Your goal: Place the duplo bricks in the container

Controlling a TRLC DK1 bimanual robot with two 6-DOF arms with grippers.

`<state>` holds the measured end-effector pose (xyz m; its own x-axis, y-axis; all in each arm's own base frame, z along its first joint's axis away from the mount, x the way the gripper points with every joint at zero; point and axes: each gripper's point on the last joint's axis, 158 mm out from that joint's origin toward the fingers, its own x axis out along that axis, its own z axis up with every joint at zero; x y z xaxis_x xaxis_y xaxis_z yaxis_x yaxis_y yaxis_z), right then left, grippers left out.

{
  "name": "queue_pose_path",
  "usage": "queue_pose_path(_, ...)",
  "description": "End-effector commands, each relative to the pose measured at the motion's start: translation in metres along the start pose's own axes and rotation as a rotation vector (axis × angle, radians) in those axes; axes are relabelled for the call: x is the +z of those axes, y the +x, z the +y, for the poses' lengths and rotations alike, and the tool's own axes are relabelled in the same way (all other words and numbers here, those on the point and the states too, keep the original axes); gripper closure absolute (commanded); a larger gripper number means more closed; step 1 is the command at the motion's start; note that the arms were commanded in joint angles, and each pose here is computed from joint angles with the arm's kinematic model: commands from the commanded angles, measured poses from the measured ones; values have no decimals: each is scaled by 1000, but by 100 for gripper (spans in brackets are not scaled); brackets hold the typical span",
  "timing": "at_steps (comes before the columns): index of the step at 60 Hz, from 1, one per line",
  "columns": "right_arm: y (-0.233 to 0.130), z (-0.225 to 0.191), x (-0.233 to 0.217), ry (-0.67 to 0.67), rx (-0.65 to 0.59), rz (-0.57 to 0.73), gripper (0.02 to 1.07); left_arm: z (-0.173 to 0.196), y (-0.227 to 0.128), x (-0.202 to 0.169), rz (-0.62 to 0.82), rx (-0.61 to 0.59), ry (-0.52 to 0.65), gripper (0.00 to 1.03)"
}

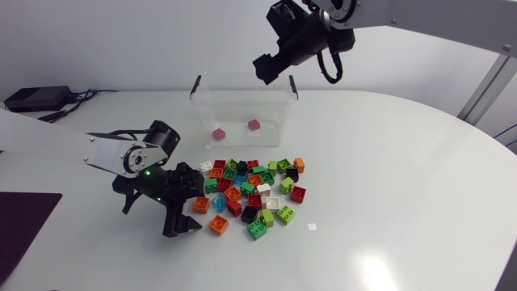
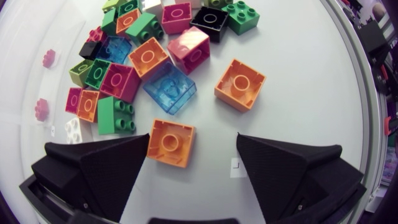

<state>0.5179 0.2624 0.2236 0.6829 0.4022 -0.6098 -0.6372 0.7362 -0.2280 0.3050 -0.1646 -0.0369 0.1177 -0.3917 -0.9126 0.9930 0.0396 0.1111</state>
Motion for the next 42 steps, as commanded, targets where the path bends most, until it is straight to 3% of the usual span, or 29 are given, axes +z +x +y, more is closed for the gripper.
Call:
queue_pose_path(1, -13, 14, -17, -22, 20, 26, 6, -4, 11, -3, 21, -25, 34, 9)
queue_pose_path(11, -42, 33, -50, -52, 54, 48, 6, -2, 11, 0, 19, -24, 45, 24)
queue_pose_path(20, -57, 54, -96, -83, 95, 112, 7, 0, 10, 0, 19, -23, 45, 61)
queue_pose_path(42, -69, 93, -192, -158, 208, 231, 7, 1, -8, 5, 24, -33, 42, 66)
